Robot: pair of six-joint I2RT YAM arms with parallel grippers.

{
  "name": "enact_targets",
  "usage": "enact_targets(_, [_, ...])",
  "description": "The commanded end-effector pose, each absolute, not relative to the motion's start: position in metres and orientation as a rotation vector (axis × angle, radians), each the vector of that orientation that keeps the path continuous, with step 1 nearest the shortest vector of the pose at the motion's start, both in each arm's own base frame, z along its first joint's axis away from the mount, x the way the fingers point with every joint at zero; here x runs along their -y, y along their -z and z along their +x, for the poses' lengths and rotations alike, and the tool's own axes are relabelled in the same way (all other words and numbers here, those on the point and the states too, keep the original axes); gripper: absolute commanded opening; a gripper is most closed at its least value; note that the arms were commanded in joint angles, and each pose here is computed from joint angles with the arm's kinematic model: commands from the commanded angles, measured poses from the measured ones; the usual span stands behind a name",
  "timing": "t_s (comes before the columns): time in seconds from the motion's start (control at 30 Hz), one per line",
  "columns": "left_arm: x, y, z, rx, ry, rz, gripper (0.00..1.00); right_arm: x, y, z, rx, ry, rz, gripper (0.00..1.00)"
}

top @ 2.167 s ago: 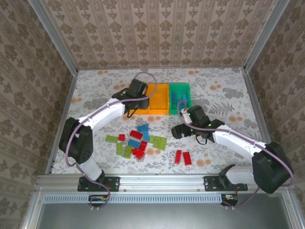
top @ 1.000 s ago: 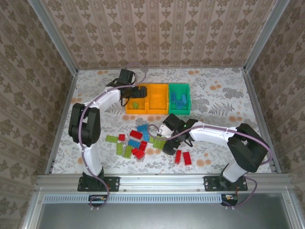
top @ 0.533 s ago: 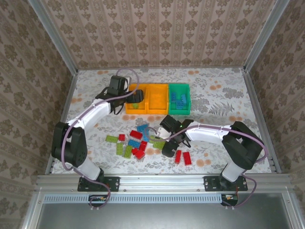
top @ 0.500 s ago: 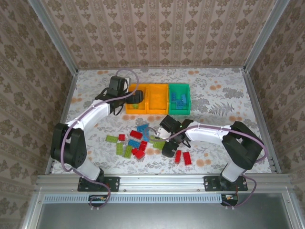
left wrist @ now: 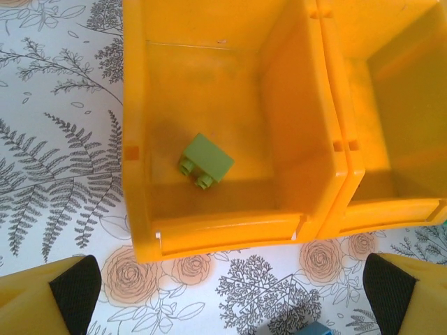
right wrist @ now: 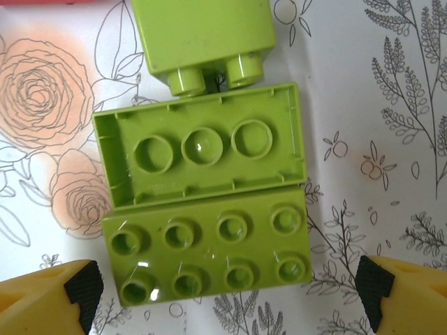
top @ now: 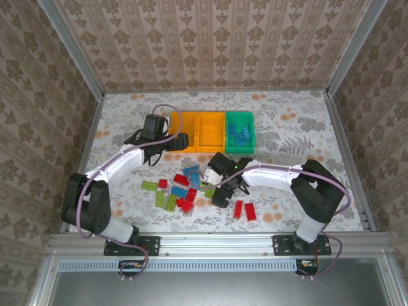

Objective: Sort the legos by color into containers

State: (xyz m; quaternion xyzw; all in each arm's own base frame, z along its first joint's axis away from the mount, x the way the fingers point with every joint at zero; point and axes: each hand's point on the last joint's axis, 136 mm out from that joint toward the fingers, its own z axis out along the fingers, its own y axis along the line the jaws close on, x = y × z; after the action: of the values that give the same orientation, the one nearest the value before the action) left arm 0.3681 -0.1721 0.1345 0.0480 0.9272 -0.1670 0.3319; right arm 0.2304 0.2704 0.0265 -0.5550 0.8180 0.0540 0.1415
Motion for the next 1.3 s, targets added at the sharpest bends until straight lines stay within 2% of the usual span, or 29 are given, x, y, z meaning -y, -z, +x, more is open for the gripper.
enact_targets(0.0, [0.165,-0.146,0.364,-2.382,0.434,0.076,1.0,-0.274,-0.026,0.233,-2.34,-0.131,-1.651,0.96])
enact_targets(0.17, [0.157,-0.154,0.357,-2.355,0.432,0.046,1.0,-0.274,-0.019,0.233,-2.359,-0.12,-1.688,0.95])
enact_targets(0.47, [0.141,-0.151,0.349,-2.355,0.414,-0.003,1.0,-0.267,-0.012,0.227,-2.392,-0.104,-1.731,0.83])
enact_targets(0.7, [0.133,-0.147,0.346,-2.365,0.407,-0.027,1.0,-0.266,-0.017,0.228,-2.375,-0.104,-1.718,0.63])
enact_targets(0.93, [0.124,-0.138,0.34,-2.385,0.384,-0.054,1.0,-0.266,-0.033,0.228,-2.354,-0.147,-1.663,0.59])
enact_targets(1.13, [0.117,-0.133,0.333,-2.398,0.367,-0.068,1.0,-0.276,-0.066,0.244,-2.284,-0.245,-1.528,0.59])
enact_targets(1.27, [0.113,-0.132,0.33,-2.401,0.347,-0.068,1.0,-0.292,-0.1,0.271,-2.237,-0.326,-1.352,0.6])
